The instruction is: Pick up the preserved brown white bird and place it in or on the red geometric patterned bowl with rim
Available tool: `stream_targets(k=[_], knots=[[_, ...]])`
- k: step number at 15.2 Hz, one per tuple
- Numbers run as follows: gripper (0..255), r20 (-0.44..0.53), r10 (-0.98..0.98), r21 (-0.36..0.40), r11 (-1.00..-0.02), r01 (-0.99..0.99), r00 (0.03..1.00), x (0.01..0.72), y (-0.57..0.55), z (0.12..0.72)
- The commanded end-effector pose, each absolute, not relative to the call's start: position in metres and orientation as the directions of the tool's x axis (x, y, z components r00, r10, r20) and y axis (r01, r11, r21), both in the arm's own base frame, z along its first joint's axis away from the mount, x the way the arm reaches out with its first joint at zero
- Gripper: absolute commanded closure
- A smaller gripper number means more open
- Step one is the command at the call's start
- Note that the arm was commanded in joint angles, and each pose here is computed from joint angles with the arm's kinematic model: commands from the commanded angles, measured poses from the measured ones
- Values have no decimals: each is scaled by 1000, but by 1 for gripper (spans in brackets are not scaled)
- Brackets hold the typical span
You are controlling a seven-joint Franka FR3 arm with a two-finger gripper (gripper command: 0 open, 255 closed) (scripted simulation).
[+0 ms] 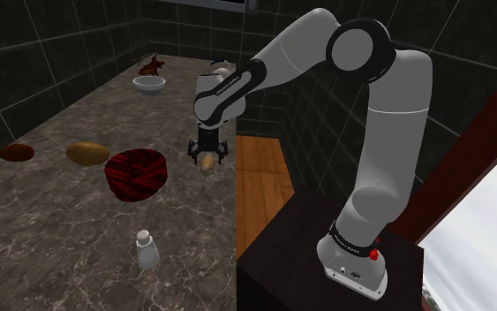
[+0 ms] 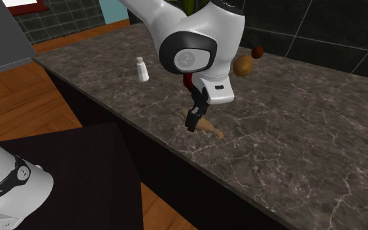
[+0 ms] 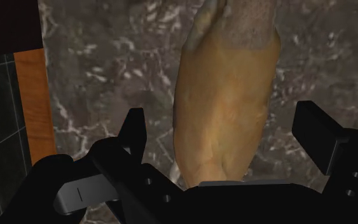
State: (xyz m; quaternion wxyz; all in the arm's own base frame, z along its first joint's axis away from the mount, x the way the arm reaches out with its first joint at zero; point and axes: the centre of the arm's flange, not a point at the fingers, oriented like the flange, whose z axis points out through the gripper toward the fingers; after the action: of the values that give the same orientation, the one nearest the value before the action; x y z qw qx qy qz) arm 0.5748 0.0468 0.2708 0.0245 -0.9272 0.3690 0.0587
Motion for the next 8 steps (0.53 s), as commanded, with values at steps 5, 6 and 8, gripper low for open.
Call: stream_targets(k=[5,6,8], knots=[[255,-127,-682,-2,-726,-687,721,575,47,271],[255,-127,-682,-2,-726,-687,721,575,47,271],[255,-127,-682,-2,-726,-687,721,575,47,271]])
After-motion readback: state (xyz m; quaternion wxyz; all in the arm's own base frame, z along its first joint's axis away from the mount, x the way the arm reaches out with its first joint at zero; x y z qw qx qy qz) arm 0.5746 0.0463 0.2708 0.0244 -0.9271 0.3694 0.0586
